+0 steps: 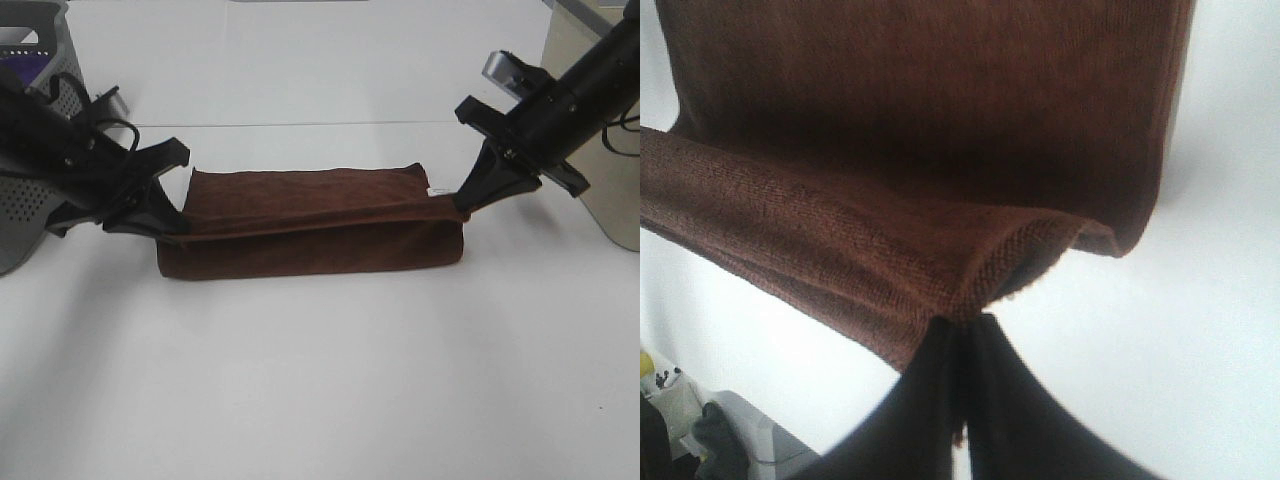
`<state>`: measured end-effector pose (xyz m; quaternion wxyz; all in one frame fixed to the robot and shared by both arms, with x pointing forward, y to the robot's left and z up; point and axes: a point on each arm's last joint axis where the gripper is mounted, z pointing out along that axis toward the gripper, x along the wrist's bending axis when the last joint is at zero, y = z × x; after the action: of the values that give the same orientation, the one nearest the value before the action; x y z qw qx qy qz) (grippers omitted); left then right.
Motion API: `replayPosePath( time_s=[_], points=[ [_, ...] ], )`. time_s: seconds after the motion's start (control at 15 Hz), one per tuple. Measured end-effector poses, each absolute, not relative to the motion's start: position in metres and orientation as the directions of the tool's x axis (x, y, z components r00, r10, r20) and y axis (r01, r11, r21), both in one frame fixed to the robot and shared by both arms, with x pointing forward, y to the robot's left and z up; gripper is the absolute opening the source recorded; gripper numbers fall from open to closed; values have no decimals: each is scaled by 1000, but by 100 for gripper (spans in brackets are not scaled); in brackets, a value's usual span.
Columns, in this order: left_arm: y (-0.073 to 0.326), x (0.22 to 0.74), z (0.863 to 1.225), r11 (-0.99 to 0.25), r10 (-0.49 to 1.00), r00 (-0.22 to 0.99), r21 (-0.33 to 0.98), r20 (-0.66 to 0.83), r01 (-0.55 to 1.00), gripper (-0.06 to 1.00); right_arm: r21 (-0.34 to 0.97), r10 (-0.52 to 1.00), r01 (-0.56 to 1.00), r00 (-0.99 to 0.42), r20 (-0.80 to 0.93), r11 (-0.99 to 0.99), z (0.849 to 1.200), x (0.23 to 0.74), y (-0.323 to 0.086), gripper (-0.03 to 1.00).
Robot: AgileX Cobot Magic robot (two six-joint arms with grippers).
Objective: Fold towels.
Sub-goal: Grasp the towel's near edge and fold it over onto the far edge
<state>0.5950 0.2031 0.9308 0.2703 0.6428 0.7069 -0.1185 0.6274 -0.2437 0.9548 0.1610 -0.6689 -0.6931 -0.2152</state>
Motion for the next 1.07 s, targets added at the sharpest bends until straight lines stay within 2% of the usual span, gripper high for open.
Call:
replayPosePath(
  time_s=[0.2,0.4,0.67,0.87,1.0,1.07],
  points=[
    [202,630,949,164,856,26,318,-517,934,1,181,856,983,-120,503,31,970,672,-241,2],
    [200,659,936,151,870,48,356,-492,922,1,251,867,966,-181,464,67,966,702,-233,2],
    [199,690,924,163,883,59,421,-465,892,1,289,883,956,-172,437,43,936,725,-230,2],
    [198,698,903,174,888,37,409,-459,896,1,311,889,950,-152,432,11,921,732,-230,2],
    [198,700,898,183,892,29,418,-452,890,5,318,892,948,-143,429,-1,914,734,-230,7],
    [200,702,898,175,901,36,440,-432,881,11,333,905,943,-145,399,5,912,736,-234,14]
  ],
)
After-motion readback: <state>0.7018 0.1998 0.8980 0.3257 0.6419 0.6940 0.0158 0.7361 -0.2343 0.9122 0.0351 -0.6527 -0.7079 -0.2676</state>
